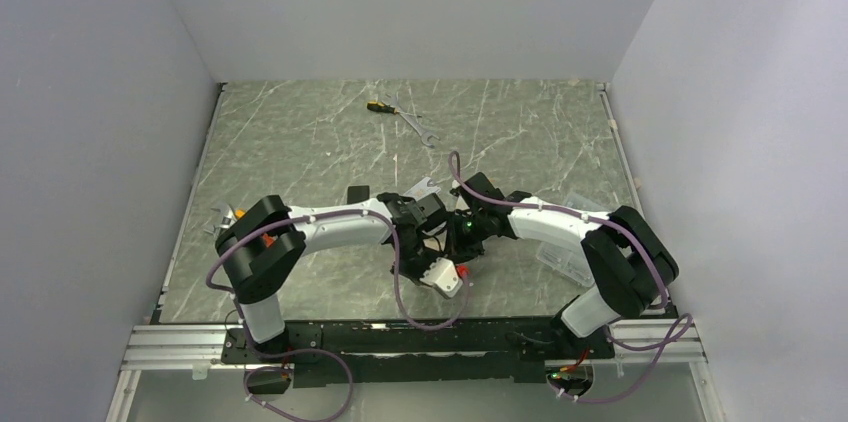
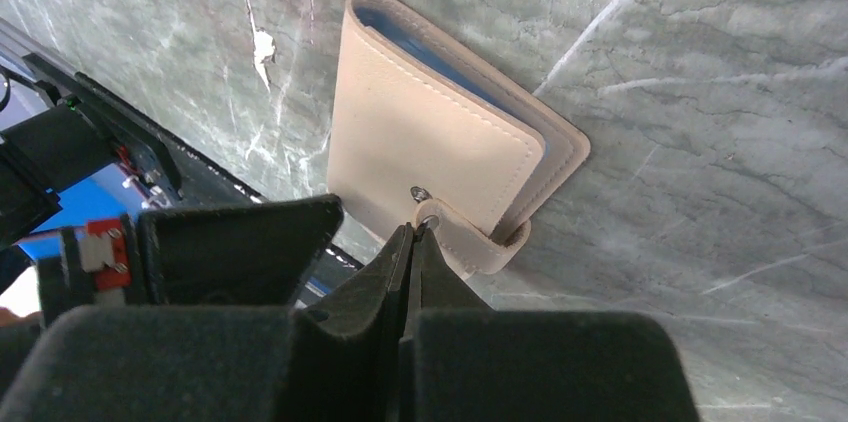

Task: Put the credit cards into the card holder
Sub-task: Close the card holder at the center of the board.

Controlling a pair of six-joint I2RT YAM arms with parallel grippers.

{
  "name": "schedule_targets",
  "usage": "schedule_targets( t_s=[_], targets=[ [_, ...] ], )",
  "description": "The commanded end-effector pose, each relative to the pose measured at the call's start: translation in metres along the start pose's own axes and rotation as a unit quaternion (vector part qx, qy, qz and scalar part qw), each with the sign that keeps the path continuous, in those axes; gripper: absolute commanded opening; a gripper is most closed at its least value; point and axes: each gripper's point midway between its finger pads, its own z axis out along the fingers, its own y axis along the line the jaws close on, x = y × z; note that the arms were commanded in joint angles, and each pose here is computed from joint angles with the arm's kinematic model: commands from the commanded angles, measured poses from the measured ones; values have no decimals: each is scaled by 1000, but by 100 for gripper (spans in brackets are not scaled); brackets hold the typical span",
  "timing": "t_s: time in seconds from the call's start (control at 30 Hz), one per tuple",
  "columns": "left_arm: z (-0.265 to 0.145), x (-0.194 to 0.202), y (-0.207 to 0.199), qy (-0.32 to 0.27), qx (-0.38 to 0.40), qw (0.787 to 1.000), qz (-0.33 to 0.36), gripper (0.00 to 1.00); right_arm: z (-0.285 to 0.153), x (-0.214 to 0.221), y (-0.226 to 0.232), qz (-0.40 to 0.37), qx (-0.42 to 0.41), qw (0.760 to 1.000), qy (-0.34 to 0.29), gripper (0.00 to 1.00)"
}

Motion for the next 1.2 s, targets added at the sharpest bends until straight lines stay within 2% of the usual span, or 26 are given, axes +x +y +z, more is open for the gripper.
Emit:
schedule_targets(
  t_s=[0.0, 0.2, 0.4, 0.67, 0.97, 1.17],
  targets=[
    [-27, -1, 4, -20, -7, 1000, -20, 14, 2, -5, 2, -8, -6, 1000, -13, 0],
    [-45, 8, 35, -35, -75, 996, -33, 14, 6, -3, 0, -3, -10, 1000, -9, 0],
    [-38, 9, 51, -35, -84, 996, -27, 15, 3, -5, 2, -4, -10, 1000, -15, 0],
    [-14, 20, 44, -14, -49, 998, -25, 14, -1, -12, 12, 0, -33, 999, -19, 0],
    [-5, 27, 37, -2, -39, 999, -24, 14, -2, -17, 23, 5, -61, 998, -17, 0],
    [-6, 26, 37, -1, -43, 999, -20, 13, 5, -14, 12, 13, -40, 999, -6, 0]
  ],
)
